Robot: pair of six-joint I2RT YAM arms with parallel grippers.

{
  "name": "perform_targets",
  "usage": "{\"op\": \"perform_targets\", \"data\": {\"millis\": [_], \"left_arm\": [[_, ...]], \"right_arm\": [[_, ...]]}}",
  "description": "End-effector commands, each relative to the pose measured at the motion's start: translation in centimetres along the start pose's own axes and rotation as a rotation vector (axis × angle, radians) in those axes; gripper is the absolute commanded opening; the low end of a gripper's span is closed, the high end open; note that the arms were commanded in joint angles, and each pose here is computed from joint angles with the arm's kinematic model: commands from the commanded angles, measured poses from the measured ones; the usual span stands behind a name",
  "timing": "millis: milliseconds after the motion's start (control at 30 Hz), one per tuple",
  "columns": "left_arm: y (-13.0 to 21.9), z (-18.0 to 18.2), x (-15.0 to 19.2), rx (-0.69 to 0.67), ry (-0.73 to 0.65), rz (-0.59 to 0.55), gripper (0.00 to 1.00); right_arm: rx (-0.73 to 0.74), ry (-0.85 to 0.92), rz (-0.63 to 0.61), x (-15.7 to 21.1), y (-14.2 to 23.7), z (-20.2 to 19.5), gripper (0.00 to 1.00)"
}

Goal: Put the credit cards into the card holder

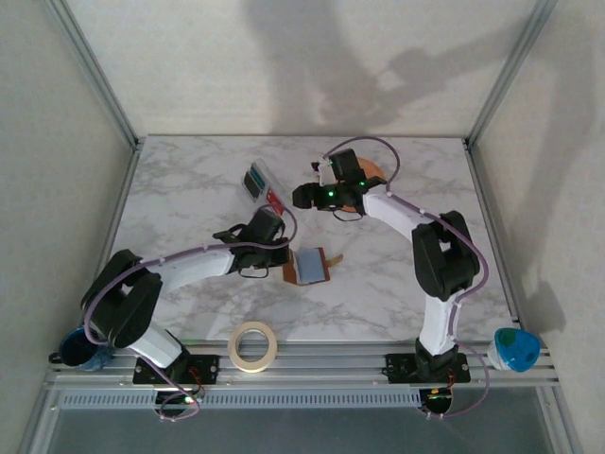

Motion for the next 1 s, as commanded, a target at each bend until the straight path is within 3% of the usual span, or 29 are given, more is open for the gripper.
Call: {"op": "perform_targets", "data": {"millis": [0,500,967], "left_arm": [[1.3,1.0,0.0,0.032,-0.02,0.003,0.0],[2.0,3.3,-0.3,0.071,0.004,0.028,0.0],[3.3,3.6,-0.8,0.123,0.003,0.004,0.0]], "right_arm": [[-0.008,0.057,0.007,-0.9,-1.3,0.6,0.61],[0.017,0.083,0.09,-0.8,-4.8,0.2,0.28],[0.223,0.04,0.003,-0.7,-3.6,-1.1,0.03]]}}
Point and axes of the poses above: each hand's point on the last joint's axis, 136 mm out from that joint toward the fingers, its own y axis back along the fingers, its own z axis along the line the jaws close on, x = y × z, the point moved 4 cm from there along y, back along the fingers, and after that the axes turned 2 degrees about y, right-handed, at the moved point
